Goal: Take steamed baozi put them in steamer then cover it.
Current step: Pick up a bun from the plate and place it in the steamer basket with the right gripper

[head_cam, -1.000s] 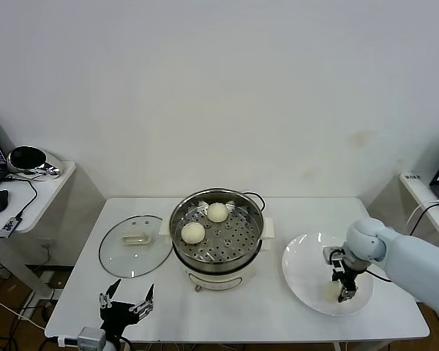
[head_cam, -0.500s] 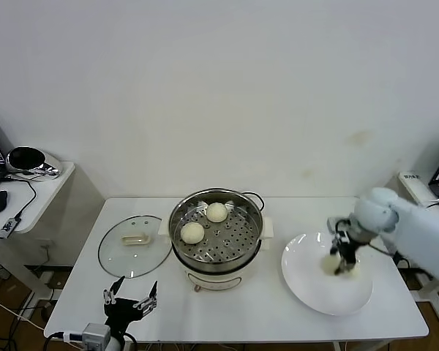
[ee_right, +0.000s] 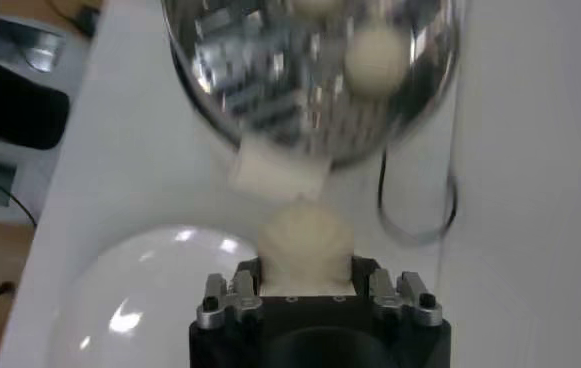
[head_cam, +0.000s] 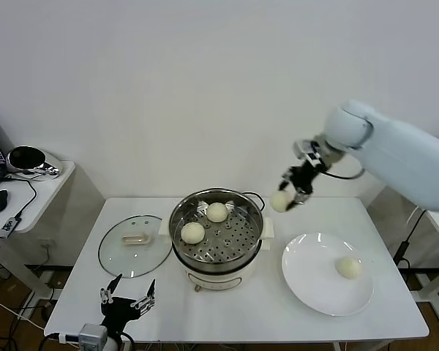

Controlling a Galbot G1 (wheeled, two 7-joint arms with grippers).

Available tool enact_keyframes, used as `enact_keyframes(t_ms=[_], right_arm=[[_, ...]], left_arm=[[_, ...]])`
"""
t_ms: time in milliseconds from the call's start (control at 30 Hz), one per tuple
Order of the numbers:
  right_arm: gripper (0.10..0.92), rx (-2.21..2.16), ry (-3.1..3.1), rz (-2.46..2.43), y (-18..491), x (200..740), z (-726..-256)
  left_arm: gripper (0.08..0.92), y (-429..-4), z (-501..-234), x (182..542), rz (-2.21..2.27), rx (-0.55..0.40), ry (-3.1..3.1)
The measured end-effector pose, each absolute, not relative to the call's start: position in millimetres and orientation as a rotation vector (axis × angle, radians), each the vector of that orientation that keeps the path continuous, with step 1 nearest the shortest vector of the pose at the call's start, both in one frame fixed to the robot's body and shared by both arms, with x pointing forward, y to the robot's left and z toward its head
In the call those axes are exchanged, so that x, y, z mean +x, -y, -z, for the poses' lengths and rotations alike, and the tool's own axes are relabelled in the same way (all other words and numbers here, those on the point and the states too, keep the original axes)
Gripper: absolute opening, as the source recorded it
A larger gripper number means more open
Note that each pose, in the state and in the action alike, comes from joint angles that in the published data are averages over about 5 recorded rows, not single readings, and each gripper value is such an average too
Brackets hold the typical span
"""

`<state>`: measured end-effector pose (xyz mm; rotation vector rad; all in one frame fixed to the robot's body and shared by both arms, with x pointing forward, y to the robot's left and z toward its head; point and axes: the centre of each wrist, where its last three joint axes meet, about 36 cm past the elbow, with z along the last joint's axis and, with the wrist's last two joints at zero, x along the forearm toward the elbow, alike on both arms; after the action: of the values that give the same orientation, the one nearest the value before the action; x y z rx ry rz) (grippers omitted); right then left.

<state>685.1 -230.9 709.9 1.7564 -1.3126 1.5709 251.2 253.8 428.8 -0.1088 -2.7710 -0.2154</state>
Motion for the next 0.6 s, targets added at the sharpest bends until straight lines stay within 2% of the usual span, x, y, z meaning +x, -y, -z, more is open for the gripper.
enact_keyframes(t_ms=[300,600], right_arm=[[0.567,2.111,0.948,-1.961,157.5,708.4,-720.7],[0.568,2.25,0.502,-2.207,94.6,698.4,-705.9]], left_arm=[[0.823,-251.9,-435.3,247.4,0.203,-0.093,2.793],[0.823,-249.9,-443.5,246.9,0.19,-0.08,2.819]])
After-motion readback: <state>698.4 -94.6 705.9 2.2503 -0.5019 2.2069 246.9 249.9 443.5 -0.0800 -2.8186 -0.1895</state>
